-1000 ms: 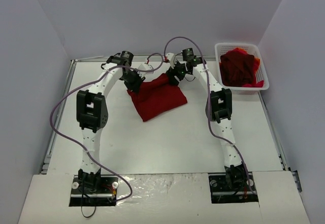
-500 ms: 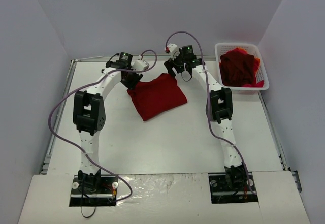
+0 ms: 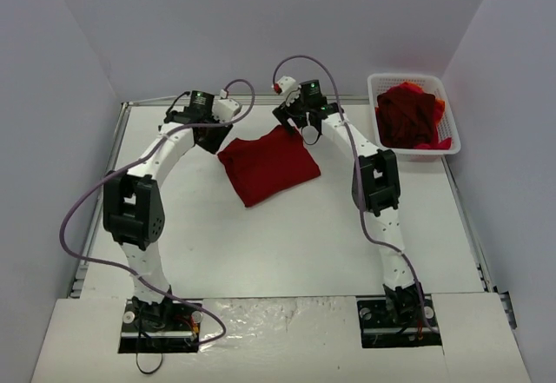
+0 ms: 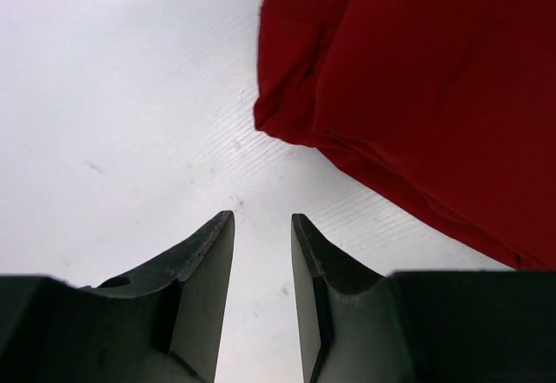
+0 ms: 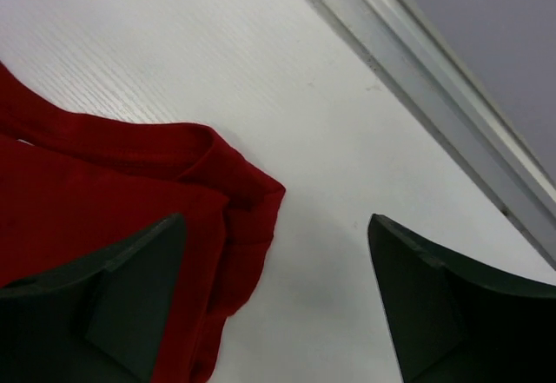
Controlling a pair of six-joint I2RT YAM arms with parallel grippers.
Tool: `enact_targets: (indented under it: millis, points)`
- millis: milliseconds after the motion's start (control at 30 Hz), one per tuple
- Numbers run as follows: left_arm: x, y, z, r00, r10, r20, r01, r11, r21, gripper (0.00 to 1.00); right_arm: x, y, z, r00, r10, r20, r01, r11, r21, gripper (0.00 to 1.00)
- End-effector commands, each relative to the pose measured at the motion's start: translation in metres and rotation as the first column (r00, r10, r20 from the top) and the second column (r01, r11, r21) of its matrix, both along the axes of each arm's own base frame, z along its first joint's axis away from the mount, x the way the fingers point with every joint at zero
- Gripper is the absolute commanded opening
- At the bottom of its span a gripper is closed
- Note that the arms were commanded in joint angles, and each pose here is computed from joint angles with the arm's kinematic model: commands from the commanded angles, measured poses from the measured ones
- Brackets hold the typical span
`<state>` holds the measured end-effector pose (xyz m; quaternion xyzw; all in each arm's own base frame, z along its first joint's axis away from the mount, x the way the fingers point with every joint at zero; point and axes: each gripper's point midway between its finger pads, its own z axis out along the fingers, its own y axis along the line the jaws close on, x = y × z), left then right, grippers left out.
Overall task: Fold and stack the t-shirts
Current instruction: Fold the long partially folded tshirt into a neat square
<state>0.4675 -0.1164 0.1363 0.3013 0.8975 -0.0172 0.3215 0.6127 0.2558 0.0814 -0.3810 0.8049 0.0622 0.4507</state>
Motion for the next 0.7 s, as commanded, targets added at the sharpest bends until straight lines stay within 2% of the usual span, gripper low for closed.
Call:
enact_targets:
  millis: [0,67,100,133,167,200,233,300,333,400,433,500,667]
  points:
    - [0.002,0.015,0.095,0.971,0.119,0.205,-0.094,0.987,-0.127,0.32,-0.016,-0.015,0.169,0.960,-0.104,0.261,0.093,0.994,0.052,0.88]
    - [-0.006,0.023,0.106,0.963,0.161,0.217,-0.131,0.981,-0.146,0.33,-0.036,-0.009,0.179,0.962,-0.084,0.261,0.079,0.996,0.028,0.90]
    - [-0.009,0.029,0.103,0.959,0.201,0.200,-0.171,0.973,-0.158,0.33,-0.048,-0.010,0.166,0.968,-0.056,0.246,0.065,0.997,-0.030,0.91]
    - [-0.011,0.040,0.102,0.952,0.243,0.188,-0.212,0.962,-0.171,0.33,-0.061,-0.016,0.186,0.956,-0.065,0.288,0.085,0.995,-0.060,0.91]
    - [-0.014,0.049,0.107,0.941,0.281,0.187,-0.245,0.950,-0.191,0.33,-0.072,-0.013,0.185,0.955,-0.039,0.293,0.071,0.993,-0.098,0.91]
    - [-0.019,0.053,0.099,0.936,0.324,0.141,-0.286,0.929,-0.237,0.33,-0.095,-0.005,0.181,0.957,0.020,0.289,0.025,0.988,-0.151,0.91]
    - [-0.020,0.074,0.097,0.918,0.379,0.116,-0.338,0.902,-0.269,0.33,-0.103,-0.010,0.180,0.954,0.009,0.300,0.050,0.981,-0.189,0.91]
    - [-0.027,0.086,0.088,0.896,0.444,0.014,-0.408,0.836,-0.367,0.33,-0.134,0.004,0.188,0.946,0.060,0.317,0.013,0.975,-0.223,0.91]
    - [-0.030,0.089,0.087,0.900,0.434,-0.035,-0.406,0.807,-0.428,0.33,-0.147,0.003,0.170,0.952,0.085,0.294,-0.001,0.961,-0.275,0.91]
    - [-0.035,0.109,0.082,0.874,0.477,-0.097,-0.462,0.750,-0.473,0.33,-0.176,0.017,0.175,0.941,0.144,0.307,-0.046,0.951,-0.304,0.91]
    - [-0.039,0.110,0.075,0.871,0.476,-0.119,-0.470,0.741,-0.479,0.33,-0.189,0.017,0.159,0.943,0.180,0.281,-0.075,0.935,-0.347,0.91]
    - [-0.045,0.113,0.074,0.869,0.477,-0.132,-0.474,0.728,-0.496,0.33,-0.215,0.028,0.161,0.927,0.242,0.288,-0.129,0.923,-0.362,0.91]
    - [-0.065,0.101,0.059,0.875,0.443,-0.197,-0.475,0.703,-0.530,0.34,-0.249,0.026,0.111,0.924,0.328,0.197,-0.210,0.865,-0.456,0.90]
